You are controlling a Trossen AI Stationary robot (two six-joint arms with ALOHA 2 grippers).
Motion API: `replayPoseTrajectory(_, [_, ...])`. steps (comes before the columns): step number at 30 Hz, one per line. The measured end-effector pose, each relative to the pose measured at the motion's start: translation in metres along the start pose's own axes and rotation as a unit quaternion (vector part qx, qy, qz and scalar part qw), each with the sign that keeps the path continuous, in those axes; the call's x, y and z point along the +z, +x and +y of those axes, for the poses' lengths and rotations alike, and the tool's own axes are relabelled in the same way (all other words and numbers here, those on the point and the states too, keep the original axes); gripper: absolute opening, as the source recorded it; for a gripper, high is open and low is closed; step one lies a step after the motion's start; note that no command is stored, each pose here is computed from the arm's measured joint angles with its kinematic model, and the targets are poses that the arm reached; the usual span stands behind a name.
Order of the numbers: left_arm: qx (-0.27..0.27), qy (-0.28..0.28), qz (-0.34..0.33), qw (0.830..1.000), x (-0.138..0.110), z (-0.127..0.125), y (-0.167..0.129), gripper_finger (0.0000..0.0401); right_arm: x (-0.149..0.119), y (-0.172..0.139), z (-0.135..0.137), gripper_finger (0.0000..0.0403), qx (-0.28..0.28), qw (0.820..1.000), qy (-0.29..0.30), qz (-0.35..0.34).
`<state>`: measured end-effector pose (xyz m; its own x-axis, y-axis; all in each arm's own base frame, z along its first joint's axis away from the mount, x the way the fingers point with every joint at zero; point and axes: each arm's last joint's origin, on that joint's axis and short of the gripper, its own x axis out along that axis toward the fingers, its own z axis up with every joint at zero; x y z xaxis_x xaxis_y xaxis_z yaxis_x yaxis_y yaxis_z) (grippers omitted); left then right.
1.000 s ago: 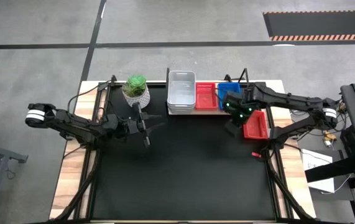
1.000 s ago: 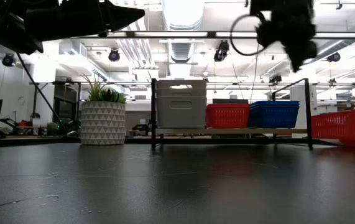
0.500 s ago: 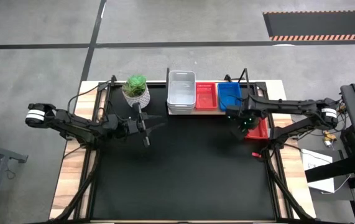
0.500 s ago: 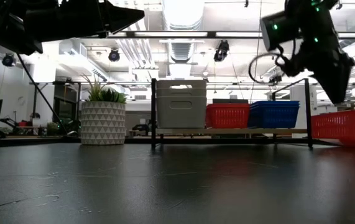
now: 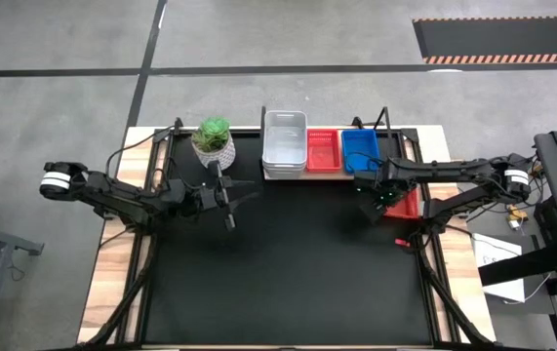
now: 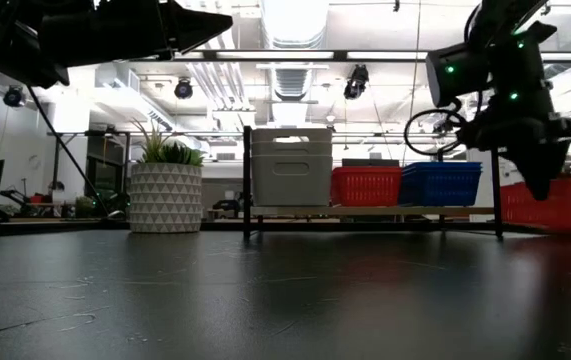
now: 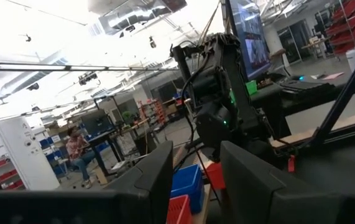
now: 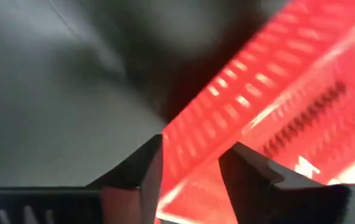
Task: Stack baskets on shelf by color
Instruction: Stack the red bin on the red bin on the shelf
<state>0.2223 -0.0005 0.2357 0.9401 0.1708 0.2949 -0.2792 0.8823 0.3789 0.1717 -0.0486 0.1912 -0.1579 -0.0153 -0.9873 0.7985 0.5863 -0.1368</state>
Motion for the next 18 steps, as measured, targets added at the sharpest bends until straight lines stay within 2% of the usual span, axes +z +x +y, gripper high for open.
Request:
replayPoseTrajectory(5, [0.0, -0.006, -0.001, 1.0, 0.0, 0.0, 0.0, 0.0118, 0.003, 0.0, 0.003, 0.0091, 0.016, 1.0, 0.004, -0.011])
replayPoseTrajectory(11, [-0.004, -0.067, -0.001, 0.998, 0.0, 0.0, 0.0, 0.0118, -0.002, -0.009, 0.0, 0.0018, 0.01, 1.0, 0.002, 0.024])
replayPoseTrajectory(13, [-0.014, -0.086, -0.001, 0.996, -0.001, -0.002, -0.001, 0.0118, -0.004, -0.013, -0.002, 0.0013, 0.008, 0.999, -0.003, 0.041])
replayPoseTrajectory(18, [-0.02, -0.087, -0.001, 0.996, -0.002, -0.002, -0.002, 0.0118, -0.008, -0.026, -0.004, 0.0011, 0.011, 0.997, -0.008, 0.082])
